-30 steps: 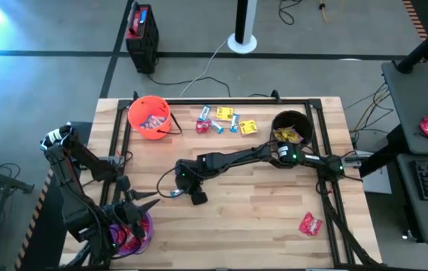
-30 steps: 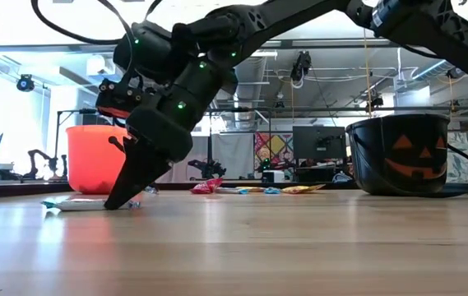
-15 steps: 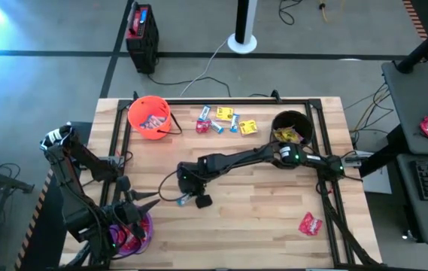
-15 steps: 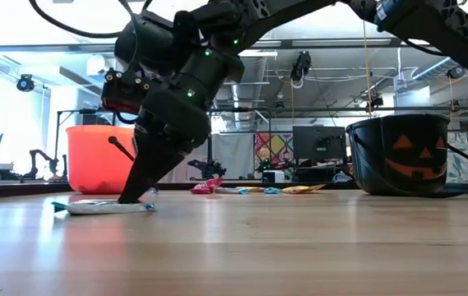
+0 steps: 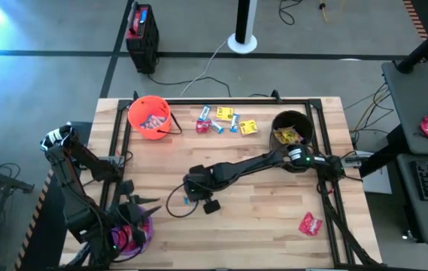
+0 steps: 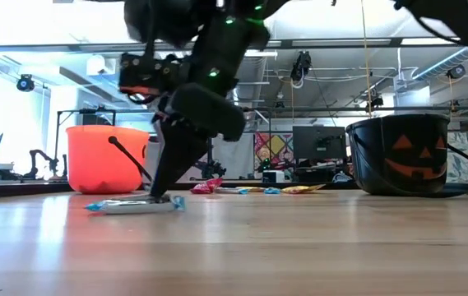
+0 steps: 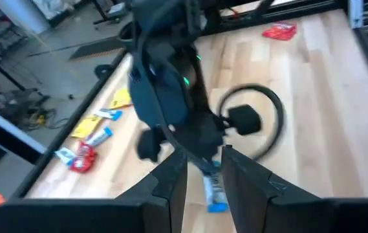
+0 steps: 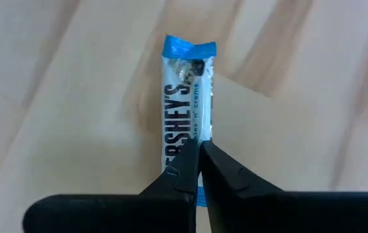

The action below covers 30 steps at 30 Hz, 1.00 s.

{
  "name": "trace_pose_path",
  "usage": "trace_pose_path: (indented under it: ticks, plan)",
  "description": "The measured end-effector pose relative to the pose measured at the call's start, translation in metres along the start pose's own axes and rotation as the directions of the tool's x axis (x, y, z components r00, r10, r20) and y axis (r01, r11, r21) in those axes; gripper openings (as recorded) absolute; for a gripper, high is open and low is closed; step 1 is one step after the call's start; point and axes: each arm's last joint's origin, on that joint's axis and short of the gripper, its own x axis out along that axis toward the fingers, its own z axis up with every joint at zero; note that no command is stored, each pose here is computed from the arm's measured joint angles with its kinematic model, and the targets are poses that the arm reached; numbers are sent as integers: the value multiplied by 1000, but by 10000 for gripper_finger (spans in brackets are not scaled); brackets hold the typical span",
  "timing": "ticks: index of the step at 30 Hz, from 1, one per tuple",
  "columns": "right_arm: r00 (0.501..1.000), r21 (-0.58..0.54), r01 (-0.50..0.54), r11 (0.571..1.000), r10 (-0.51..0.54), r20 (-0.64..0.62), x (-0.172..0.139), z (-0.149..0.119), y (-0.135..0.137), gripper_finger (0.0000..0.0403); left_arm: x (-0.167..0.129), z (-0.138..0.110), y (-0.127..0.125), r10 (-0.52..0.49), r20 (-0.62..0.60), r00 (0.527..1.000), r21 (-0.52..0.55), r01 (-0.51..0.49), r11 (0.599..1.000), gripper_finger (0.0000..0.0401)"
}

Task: Sort candy by brand, put in halloween buckets
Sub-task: Put the white chocolate bar into the orange bucket

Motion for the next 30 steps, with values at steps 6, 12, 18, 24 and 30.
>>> trace_pose_path:
  ticks: [6,12,18,24,30]
  plan:
    - [986,69,83,994,-93,140,-30,-18,12,8,10,-12,-14,-50,18,999,9,50,999,80]
    - [944,177,103,979,-152,291,-57,-45,30,8,34,-20,-23,-105,-27,994,-26,104,994,76]
    - [906,303,68,951,-186,380,-63,-67,36,8,68,-24,-17,-122,-141,982,-36,118,992,75]
    - [870,376,26,926,-206,447,-44,-83,41,9,105,-43,-7,-114,-305,946,-58,101,993,60]
    - [884,450,26,893,-230,406,-36,-97,42,9,135,-54,-5,-152,-401,903,-47,146,988,5]
